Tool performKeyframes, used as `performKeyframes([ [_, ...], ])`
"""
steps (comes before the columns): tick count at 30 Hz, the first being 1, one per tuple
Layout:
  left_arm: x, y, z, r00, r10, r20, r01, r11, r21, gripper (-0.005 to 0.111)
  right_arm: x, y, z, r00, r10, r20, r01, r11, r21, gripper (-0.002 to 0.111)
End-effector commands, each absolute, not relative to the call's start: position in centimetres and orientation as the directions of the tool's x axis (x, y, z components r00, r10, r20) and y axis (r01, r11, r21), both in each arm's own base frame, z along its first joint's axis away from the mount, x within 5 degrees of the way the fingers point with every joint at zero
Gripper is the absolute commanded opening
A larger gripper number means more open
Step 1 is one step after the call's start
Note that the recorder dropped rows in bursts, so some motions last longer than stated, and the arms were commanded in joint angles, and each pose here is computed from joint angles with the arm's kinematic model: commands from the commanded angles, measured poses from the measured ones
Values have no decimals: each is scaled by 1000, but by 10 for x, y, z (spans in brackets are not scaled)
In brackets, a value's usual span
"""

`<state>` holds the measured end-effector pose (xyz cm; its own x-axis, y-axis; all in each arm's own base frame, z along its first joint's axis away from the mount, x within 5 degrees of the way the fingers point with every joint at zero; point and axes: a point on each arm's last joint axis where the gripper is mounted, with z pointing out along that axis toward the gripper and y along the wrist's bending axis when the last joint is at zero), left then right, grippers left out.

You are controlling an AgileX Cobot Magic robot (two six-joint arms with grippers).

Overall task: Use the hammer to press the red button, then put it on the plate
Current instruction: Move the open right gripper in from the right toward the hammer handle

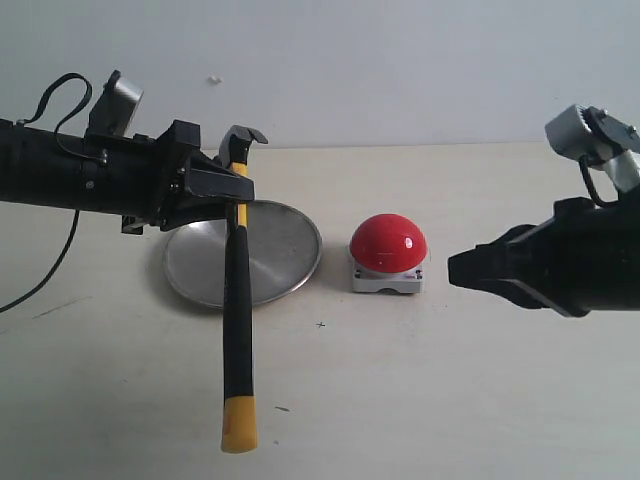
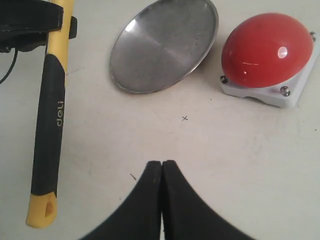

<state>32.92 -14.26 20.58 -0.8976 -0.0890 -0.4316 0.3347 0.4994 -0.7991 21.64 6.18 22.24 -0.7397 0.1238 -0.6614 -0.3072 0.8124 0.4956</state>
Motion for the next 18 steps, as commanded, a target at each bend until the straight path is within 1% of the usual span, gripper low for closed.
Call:
performKeyframes([
  [1,329,-145,215,-893,-123,-432,336,457,-824,0,231,61,228,-726,114,-678,-314,822,475,0],
  [3,329,-145,215,-893,-123,-432,336,457,-824,0,237,56,229,-700,117,-704,-286,858,427,0],
  [8,328,-145,214,-894,-114,-433,340,458,-822,0,248,32,228,-610,56,-790,-159,969,191,0],
  [12,328,-145,215,-895,-111,-432,342,453,-823,0,256,20,230,-580,64,-812,-53,992,116,0],
  [15,327,-145,214,-895,-106,-433,344,454,-822,0,264,17,230,-574,17,-818,-44,998,51,0],
  [18,327,-145,214,-895,-100,-434,347,454,-821,0,269,10,228,-570,-69,-819,-30,998,-63,0],
])
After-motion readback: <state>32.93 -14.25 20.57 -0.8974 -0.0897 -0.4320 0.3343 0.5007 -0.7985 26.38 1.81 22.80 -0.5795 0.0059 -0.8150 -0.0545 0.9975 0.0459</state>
